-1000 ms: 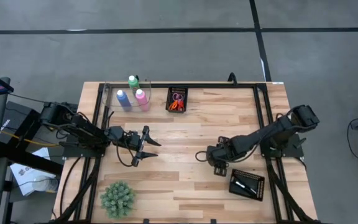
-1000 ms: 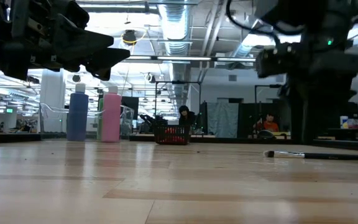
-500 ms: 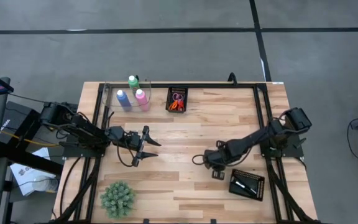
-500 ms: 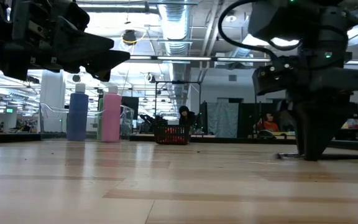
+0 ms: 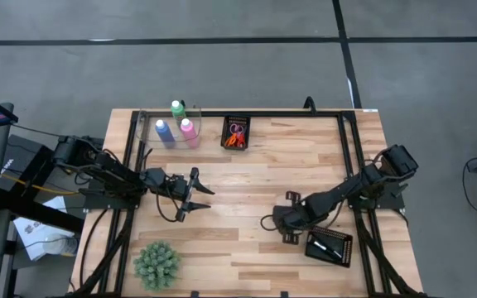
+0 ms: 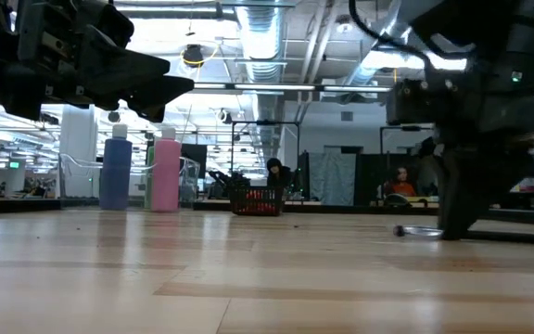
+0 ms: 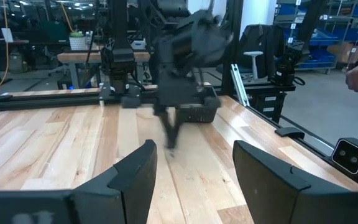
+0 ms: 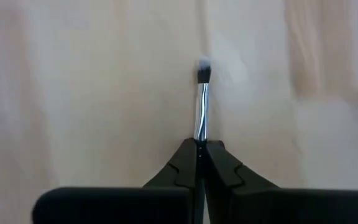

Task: Pick & Place Paint Supplies
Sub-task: Put the black paint brush into the bottom black bin

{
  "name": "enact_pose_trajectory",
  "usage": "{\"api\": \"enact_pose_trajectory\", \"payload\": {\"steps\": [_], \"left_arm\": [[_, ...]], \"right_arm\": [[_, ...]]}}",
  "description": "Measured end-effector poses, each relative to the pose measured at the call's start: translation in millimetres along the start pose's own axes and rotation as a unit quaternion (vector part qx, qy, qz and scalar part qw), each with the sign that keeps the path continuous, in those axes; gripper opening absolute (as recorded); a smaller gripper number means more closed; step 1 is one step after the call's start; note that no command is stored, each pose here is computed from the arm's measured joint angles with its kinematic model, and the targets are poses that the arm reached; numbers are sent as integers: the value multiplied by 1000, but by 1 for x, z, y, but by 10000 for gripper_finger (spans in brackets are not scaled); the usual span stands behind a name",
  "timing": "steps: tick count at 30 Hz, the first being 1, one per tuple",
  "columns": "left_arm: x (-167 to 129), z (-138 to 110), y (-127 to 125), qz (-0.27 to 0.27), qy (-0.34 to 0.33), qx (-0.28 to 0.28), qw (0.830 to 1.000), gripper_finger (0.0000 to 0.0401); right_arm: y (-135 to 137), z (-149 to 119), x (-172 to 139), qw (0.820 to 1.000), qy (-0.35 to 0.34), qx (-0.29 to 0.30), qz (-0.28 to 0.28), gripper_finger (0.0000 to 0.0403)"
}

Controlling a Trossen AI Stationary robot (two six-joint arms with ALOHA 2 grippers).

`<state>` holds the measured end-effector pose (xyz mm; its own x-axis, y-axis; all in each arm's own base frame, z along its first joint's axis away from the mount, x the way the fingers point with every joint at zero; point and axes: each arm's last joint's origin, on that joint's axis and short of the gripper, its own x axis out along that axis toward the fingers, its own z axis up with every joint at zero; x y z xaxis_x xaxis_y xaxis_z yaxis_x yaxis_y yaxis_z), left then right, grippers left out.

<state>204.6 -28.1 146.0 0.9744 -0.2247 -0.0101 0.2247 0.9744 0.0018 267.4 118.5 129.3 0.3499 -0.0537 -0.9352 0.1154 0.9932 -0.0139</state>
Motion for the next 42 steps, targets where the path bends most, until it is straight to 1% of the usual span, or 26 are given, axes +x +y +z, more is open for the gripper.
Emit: {"api": "enact_pose_trajectory", "payload": {"steps": [4, 6, 8, 10, 13, 16, 18, 19, 20, 23, 24, 27, 29, 30, 33, 35, 39, 42], "left_arm": [[0, 0, 0, 0, 0, 0, 1000, 204], [0, 0, 0, 0, -1, 0, 1000, 204], [0, 0, 0, 0, 0, 0, 1000, 204], [0, 0, 0, 0, -1, 0, 1000, 204], [0, 0, 0, 0, 0, 0, 1000, 204], [0, 0, 0, 0, 0, 0, 1000, 204], [0, 0, 0, 0, 0, 0, 1000, 204], [0, 0, 0, 0, 1, 0, 1000, 204], [0, -1, 0, 0, 3, 0, 1000, 204], [0, -1, 0, 0, 6, -1, 1000, 204], [0, -1, 0, 0, 7, -1, 1000, 204], [0, -1, 0, 0, 6, -1, 1000, 204], [0, -1, 0, 0, 6, -1, 1000, 204], [0, -1, 0, 0, 6, -1, 1000, 204], [0, -1, 0, 0, 5, 0, 1000, 204], [0, -1, 0, 0, 4, 0, 1000, 204], [0, -1, 0, 0, 4, 0, 1000, 204], [0, -1, 0, 0, 3, 0, 1000, 204]], "right_arm": [[13, 15, -14, 994, -105, -11, 35, 3], [19, 23, -20, 986, -158, -24, 48, 3], [24, 32, -25, 974, -214, -38, 63, 3], [28, 41, -30, 957, -274, -47, 81, 3], [31, 49, -31, 923, -365, -56, 104, 2], [31, 48, -25, 885, -447, -65, 118, 2], [32, 42, -20, 863, -484, -67, 125, 1], [32, 37, -17, 856, -499, -63, 123, 1], [32, 32, -13, 852, -506, -59, 118, 1], [37, 16, -10, 846, -521, -46, 100, 1], [39, 11, -11, 845, -525, -40, 92, 1], [47, -5, -16, 849, -523, -32, 66, 0], [52, -14, -25, 849, -525, -17, 64, 0], [53, -20, -29, 853, -519, -9, 62, 0], [56, -39, -39, 881, -470, 12, 46, 0], [56, -50, -49, 897, -439, 33, 49, 0], [54, -66, -78, 927, -366, 68, 54, 0], [53, -72, -108, 943, -317, 89, 52, 0]]}}
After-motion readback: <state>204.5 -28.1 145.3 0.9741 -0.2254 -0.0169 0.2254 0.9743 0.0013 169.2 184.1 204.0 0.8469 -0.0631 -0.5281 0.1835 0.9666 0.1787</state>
